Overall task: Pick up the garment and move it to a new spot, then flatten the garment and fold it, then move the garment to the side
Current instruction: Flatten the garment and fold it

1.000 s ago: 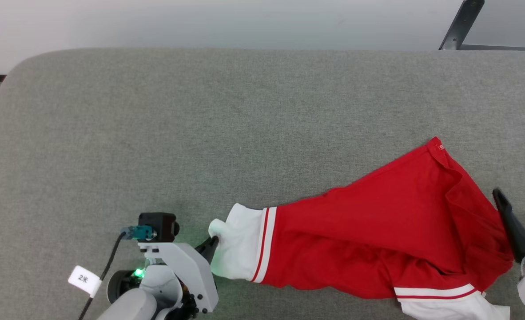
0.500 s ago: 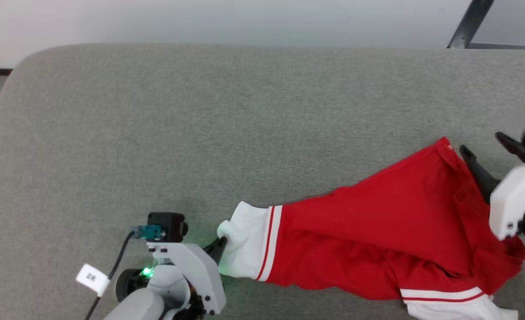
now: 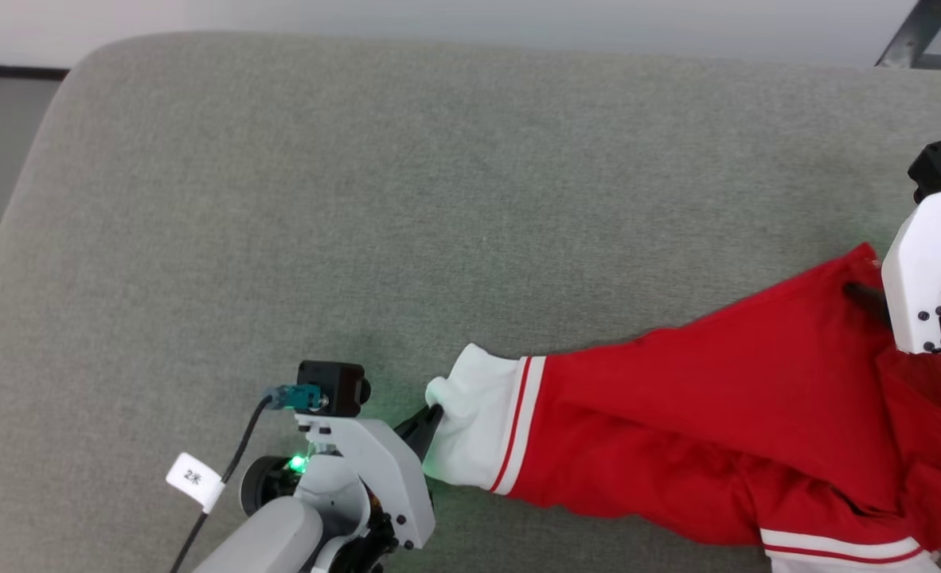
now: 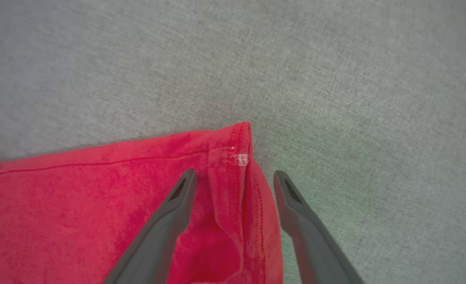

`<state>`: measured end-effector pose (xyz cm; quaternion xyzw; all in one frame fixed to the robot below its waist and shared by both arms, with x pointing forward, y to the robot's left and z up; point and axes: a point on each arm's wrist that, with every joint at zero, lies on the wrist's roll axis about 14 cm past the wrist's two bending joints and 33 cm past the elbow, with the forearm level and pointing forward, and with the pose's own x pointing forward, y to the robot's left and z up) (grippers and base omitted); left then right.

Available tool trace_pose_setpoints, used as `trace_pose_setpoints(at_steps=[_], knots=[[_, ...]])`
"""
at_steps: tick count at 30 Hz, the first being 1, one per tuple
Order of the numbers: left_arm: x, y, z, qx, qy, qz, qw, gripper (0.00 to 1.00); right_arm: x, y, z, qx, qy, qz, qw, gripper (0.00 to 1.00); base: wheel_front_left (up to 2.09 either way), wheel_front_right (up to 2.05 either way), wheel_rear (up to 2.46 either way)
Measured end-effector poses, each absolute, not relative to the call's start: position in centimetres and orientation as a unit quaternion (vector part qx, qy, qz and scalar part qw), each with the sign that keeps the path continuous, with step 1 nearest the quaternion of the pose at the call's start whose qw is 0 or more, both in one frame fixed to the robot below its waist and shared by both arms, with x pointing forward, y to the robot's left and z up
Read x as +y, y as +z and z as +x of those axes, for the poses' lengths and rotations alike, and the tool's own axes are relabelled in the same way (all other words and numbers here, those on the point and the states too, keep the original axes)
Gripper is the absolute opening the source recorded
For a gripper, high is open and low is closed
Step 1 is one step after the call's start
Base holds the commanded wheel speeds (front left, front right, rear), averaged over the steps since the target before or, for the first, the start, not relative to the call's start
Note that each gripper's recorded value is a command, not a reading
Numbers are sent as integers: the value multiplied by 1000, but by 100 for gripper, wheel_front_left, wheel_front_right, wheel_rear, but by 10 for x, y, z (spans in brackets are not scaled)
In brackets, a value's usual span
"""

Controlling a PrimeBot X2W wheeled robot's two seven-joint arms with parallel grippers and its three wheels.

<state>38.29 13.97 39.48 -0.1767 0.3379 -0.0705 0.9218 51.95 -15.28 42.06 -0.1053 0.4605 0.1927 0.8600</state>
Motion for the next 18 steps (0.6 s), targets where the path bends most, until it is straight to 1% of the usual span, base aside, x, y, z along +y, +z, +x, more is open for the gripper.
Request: trace_pose_setpoints(at_steps=[3, 5, 6, 7, 8, 13, 18], knots=[[141, 392, 383, 340, -68, -179, 921, 0, -156, 405, 518, 505, 184, -103, 837, 100, 0, 0, 0], [142, 391, 385, 340, -65, -180, 921, 0, -155, 399, 519, 523, 182, -96, 827, 100, 0, 0, 0], [143, 390, 385, 341, -63, -180, 921, 0, -154, 397, 520, 530, 181, -92, 823, 73, 0, 0, 0], [144, 390, 386, 340, -62, -181, 921, 0, -153, 395, 521, 538, 180, -89, 819, 28, 0, 0, 0], [145, 389, 385, 342, -61, -181, 920, 0, -153, 394, 521, 544, 179, -89, 815, 0, 0, 0, 0], [147, 387, 387, 342, -58, -177, 921, 0, -149, 392, 525, 559, 180, -90, 805, 0, 0, 0, 0], [148, 388, 387, 345, -63, -168, 921, 0, -149, 400, 526, 555, 178, -78, 809, 0, 0, 0, 0]])
